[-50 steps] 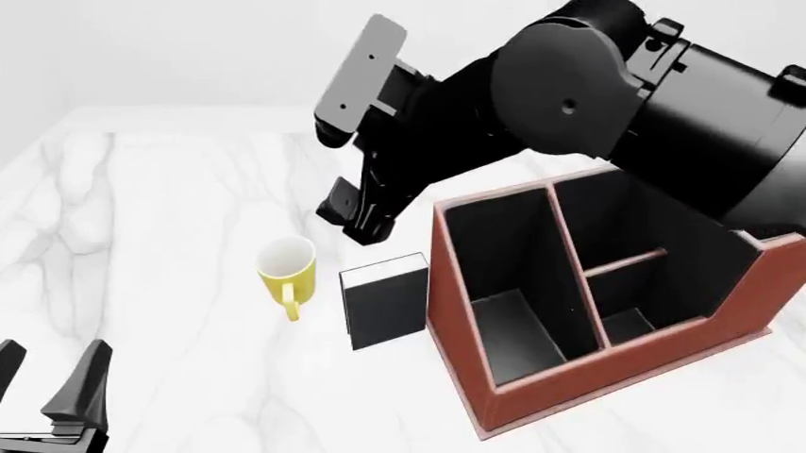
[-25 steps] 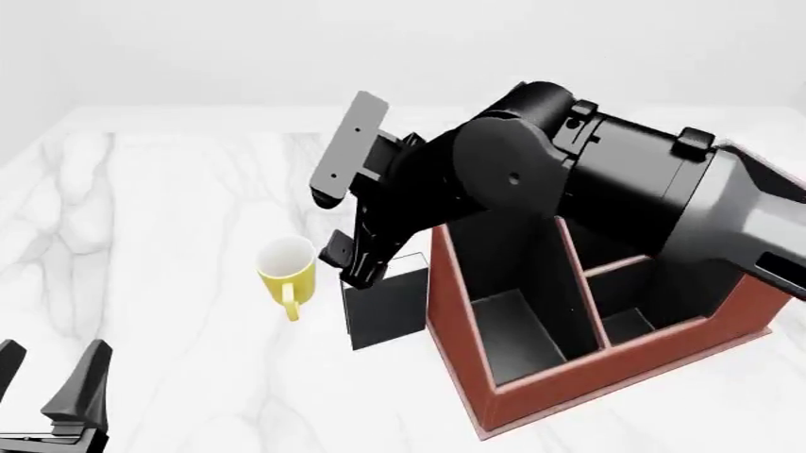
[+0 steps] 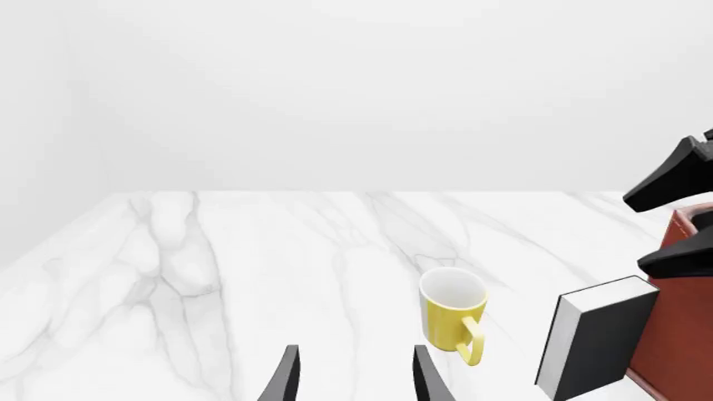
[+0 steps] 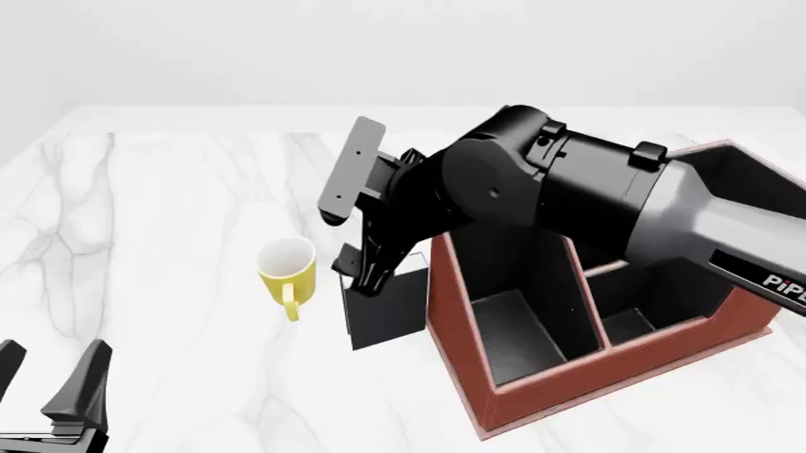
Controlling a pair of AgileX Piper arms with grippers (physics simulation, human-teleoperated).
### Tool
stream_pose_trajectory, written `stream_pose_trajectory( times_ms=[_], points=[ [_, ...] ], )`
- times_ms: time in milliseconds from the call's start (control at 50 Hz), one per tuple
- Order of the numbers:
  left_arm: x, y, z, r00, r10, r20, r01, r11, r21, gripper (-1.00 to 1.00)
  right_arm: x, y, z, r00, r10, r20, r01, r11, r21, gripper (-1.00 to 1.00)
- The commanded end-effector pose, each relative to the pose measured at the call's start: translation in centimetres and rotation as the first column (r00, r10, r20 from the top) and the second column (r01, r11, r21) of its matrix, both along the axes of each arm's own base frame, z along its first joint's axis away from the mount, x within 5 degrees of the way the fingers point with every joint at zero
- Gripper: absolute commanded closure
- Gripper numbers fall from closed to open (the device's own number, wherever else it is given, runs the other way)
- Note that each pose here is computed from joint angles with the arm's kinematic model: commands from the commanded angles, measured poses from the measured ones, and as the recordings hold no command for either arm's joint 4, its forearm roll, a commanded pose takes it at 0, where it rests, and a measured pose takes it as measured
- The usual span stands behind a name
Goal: Pick up the book and place it in the back compartment of the caddy.
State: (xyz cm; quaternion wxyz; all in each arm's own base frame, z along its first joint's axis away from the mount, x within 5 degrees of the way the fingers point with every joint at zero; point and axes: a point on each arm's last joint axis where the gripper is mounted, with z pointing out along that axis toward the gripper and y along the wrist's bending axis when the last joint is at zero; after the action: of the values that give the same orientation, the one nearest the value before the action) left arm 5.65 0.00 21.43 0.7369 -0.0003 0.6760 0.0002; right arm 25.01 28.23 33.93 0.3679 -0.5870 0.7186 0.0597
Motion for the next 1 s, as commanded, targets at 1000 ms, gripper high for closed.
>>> stream_pose_trajectory(
  times_ms=[1000],
  points=[
    [0.0, 0.0, 0.0, 1.000, 0.000, 0.000, 0.000, 1.000, 0.000, -1.00, 3.0, 0.7, -4.1, 1.000, 0.026, -0.001, -0.026, 0.995, -0.091, -1.00]
  ],
)
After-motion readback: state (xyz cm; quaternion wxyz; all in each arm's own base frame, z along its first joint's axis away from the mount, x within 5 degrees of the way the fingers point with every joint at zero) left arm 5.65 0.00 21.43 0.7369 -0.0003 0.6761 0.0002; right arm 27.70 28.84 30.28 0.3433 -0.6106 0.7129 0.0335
